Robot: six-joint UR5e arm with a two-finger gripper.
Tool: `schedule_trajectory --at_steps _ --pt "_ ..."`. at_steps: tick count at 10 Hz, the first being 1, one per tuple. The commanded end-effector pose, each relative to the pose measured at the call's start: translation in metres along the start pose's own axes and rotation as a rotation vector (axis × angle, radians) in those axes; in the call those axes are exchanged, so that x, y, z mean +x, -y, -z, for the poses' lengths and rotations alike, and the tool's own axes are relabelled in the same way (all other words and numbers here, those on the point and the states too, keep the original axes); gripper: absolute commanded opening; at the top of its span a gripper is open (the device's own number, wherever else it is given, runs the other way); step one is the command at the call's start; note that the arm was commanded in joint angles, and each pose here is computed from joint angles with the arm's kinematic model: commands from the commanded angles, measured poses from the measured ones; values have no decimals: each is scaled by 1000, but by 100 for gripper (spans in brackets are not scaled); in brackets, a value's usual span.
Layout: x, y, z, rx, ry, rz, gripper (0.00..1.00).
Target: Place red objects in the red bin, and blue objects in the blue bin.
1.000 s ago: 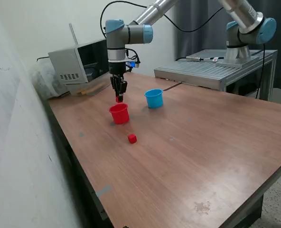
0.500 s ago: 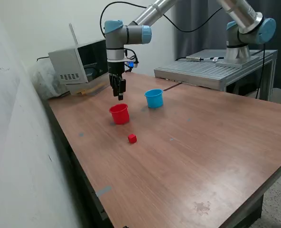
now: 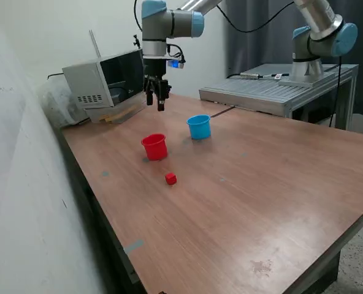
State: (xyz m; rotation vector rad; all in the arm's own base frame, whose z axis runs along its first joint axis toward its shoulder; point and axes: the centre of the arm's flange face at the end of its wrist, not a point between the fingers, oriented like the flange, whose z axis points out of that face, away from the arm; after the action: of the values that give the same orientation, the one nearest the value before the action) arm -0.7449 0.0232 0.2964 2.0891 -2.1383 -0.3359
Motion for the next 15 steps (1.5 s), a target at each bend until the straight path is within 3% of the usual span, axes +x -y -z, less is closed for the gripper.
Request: schedule_trajectory --at_steps 1,3,4,6,10,15 --pt "74 26 98 -6 -27 98 100" --pt "128 48 156 -44 -45 170 100" --pt "152 53 166 -57 -52 204 100" --pt "161 48 153 -46 -60 177 100" --pt "168 -29 35 -27 -60 131 100" --pt "167 -46 -88 -2 -57 102 100"
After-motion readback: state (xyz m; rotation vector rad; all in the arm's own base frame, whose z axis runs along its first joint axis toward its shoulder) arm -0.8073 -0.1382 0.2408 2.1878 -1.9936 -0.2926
